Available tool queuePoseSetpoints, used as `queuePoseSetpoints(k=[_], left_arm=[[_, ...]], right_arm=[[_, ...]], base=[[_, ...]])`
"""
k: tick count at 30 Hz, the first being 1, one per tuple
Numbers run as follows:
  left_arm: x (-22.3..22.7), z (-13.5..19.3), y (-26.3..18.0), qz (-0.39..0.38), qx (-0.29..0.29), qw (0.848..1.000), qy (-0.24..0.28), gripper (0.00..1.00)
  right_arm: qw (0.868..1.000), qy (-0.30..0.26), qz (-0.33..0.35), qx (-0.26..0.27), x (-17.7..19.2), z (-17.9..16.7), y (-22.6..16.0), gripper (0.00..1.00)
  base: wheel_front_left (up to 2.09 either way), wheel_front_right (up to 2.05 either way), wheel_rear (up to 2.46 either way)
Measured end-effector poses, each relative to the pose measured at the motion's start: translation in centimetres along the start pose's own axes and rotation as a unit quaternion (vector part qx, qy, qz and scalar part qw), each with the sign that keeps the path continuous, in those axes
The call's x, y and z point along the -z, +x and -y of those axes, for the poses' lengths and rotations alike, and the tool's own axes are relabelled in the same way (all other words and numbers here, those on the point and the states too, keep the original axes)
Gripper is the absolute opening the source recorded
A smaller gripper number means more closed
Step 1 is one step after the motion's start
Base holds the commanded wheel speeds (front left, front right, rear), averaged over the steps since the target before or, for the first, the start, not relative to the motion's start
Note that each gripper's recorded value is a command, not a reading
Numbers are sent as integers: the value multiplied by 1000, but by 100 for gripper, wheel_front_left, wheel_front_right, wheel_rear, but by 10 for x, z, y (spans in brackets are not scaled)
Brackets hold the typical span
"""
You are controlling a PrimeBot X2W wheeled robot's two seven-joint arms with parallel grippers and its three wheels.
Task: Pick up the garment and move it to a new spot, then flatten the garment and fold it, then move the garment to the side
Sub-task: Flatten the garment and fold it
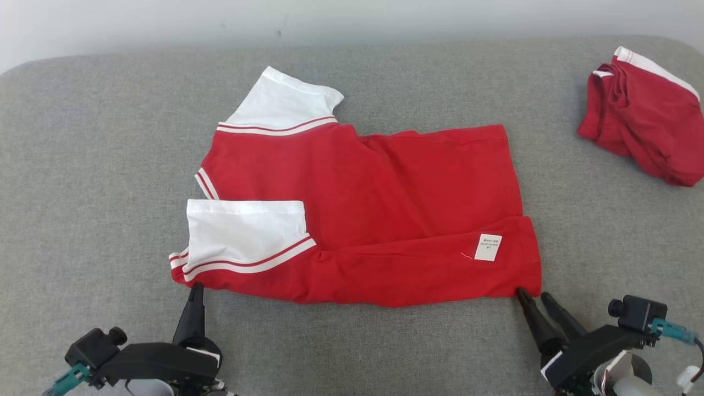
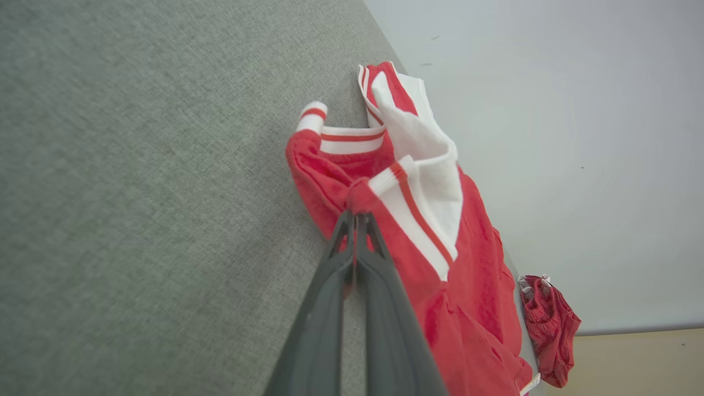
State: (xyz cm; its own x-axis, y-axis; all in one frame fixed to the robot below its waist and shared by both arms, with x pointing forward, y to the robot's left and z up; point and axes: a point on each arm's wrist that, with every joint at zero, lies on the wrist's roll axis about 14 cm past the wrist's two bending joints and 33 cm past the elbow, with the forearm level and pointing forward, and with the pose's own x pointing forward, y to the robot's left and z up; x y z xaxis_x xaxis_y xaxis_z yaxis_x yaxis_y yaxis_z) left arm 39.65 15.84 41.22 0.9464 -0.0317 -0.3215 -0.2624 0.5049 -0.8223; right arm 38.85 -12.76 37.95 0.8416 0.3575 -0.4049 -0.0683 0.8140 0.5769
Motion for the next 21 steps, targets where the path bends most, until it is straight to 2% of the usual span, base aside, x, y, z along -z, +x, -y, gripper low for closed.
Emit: queuePoseSetpoints(k=[12, 13, 14, 15, 16, 21], left_arm=[[-4, 5, 0, 7, 8, 1000, 2, 0], [-5, 5, 0, 7, 9, 1000, 2, 0], [-5, 5, 0, 8, 9, 1000, 2, 0], [-6, 6, 0, 9, 11, 1000, 2, 0], [-6, 7, 0, 10, 12, 1000, 3, 0], [-8, 9, 1, 14, 13, 1000, 7, 0]], right_arm=[[1000, 7, -3, -7, -14, -8, 24, 100], [1000, 7, -4, -8, -14, -8, 25, 85], [1000, 6, -5, -9, -15, -9, 26, 45], [1000, 5, -7, -9, -15, -9, 28, 27], [1000, 4, -8, -10, -15, -9, 28, 0], [1000, 1, -12, -11, -14, -9, 31, 0]], base=[[0, 0, 0], [0, 0, 0], [0, 0, 0], [0, 0, 0], [0, 0, 0], [0, 0, 0]])
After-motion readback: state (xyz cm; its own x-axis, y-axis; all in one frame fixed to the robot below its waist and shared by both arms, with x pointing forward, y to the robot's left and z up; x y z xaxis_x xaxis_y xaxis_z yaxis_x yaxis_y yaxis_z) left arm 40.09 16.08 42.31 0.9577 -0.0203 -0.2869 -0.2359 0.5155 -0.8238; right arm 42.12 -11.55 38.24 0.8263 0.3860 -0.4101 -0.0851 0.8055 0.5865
